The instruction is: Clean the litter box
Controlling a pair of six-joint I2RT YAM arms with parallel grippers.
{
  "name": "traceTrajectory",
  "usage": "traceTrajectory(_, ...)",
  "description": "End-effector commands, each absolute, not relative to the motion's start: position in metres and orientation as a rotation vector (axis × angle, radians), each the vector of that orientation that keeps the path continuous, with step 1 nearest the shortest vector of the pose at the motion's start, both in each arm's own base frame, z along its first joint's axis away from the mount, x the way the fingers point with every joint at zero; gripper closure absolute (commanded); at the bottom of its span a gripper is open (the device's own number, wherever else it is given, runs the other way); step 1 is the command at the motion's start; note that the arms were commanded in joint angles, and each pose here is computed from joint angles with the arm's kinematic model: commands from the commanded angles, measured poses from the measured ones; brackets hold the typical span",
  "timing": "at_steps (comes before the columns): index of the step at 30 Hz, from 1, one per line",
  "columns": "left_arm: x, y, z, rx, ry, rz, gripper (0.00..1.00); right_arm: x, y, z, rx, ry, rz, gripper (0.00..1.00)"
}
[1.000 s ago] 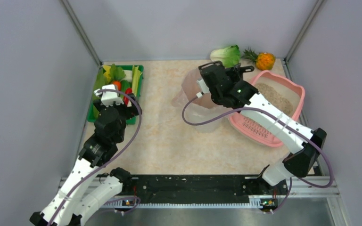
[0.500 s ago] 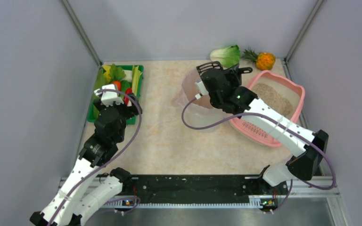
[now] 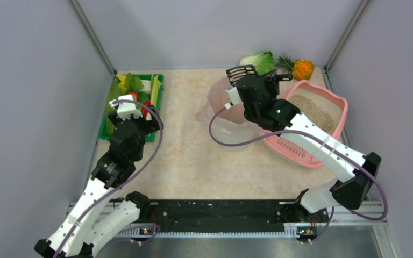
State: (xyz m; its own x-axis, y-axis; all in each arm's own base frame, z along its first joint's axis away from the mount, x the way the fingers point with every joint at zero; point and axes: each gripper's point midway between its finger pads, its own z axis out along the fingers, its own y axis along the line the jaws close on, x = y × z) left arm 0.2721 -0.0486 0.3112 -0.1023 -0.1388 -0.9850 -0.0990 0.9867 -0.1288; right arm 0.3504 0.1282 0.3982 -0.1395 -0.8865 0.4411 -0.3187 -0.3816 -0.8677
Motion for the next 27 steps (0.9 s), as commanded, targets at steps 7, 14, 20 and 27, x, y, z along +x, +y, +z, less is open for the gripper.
traceTrajectory(7,0.273,-0.064,0.342,-0.194,1.621,-0.171,0.01,0.330,0.116,0.397,-1.339,1.580,-1.103,1.00)
traceTrajectory(14,0.275,-0.092,0.352,-0.120,1.633,-0.314,0.01,0.302,0.146,0.375,-1.241,1.775,-0.566,1.00)
traceTrajectory(20,0.270,-0.116,0.358,-0.040,1.654,-0.438,0.01,0.266,0.169,0.360,-1.246,1.853,-0.204,1.00)
traceTrajectory(27,0.246,-0.148,0.363,0.111,1.680,-0.631,0.02,0.220,0.197,0.356,-1.293,1.891,0.040,1.00)
